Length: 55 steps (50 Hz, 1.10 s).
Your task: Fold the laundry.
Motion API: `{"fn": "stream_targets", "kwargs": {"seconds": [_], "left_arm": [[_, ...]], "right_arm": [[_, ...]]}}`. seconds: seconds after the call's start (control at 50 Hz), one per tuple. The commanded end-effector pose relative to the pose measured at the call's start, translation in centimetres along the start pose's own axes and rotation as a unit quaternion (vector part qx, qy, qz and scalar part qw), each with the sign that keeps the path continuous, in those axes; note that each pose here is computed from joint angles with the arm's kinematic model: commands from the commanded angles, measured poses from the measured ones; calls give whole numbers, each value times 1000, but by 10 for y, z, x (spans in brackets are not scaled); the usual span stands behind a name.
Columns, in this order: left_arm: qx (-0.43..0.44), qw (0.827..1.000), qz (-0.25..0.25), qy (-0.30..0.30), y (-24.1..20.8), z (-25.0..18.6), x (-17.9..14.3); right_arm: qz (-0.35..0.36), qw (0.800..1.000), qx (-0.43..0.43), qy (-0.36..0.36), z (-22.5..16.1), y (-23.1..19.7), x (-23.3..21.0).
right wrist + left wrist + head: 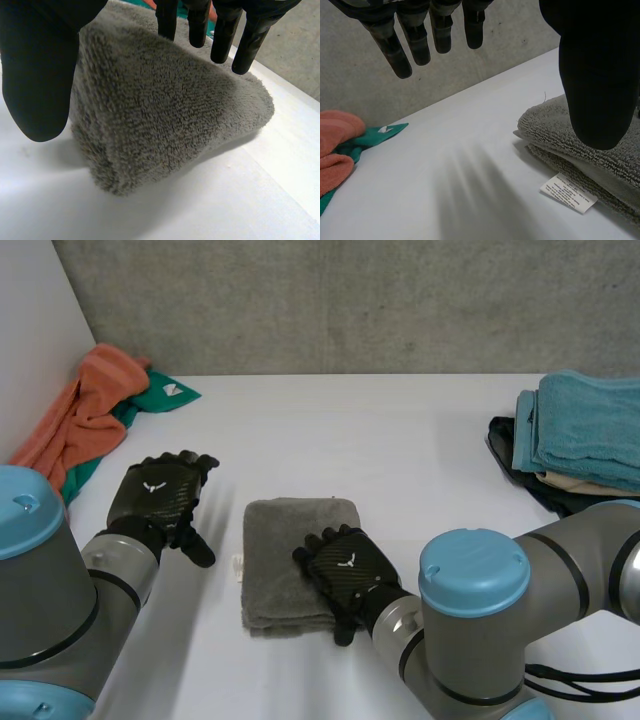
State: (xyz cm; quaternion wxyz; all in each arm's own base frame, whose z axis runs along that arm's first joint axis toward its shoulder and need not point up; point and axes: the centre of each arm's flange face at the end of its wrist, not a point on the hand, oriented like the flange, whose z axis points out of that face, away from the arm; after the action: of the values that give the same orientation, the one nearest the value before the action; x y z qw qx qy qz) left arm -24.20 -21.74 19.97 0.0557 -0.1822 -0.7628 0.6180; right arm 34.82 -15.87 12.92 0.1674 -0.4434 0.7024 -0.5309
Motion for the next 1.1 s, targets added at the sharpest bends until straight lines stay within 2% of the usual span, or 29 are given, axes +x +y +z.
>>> {"fn": "stream_targets", "kwargs": {"seconds": [0.02,0.28,0.48,0.84,1.1], "left_arm": [[-3,1000,-1,-4,2,1,-2],[-6,1000,-2,-5,3,1,-3],[-7,1000,-2,-5,4,0,-3],[-10,1000,-1,-4,6,-1,-3],[-10,1000,-2,-6,6,0,-3]], "right_arm": [[-27,1000,7,0,6,4,-3],[-56,998,-2,16,15,11,-5],[-85,995,23,45,21,6,1],[-97,994,29,41,28,4,2],[-181,980,68,51,32,-22,18]]}}
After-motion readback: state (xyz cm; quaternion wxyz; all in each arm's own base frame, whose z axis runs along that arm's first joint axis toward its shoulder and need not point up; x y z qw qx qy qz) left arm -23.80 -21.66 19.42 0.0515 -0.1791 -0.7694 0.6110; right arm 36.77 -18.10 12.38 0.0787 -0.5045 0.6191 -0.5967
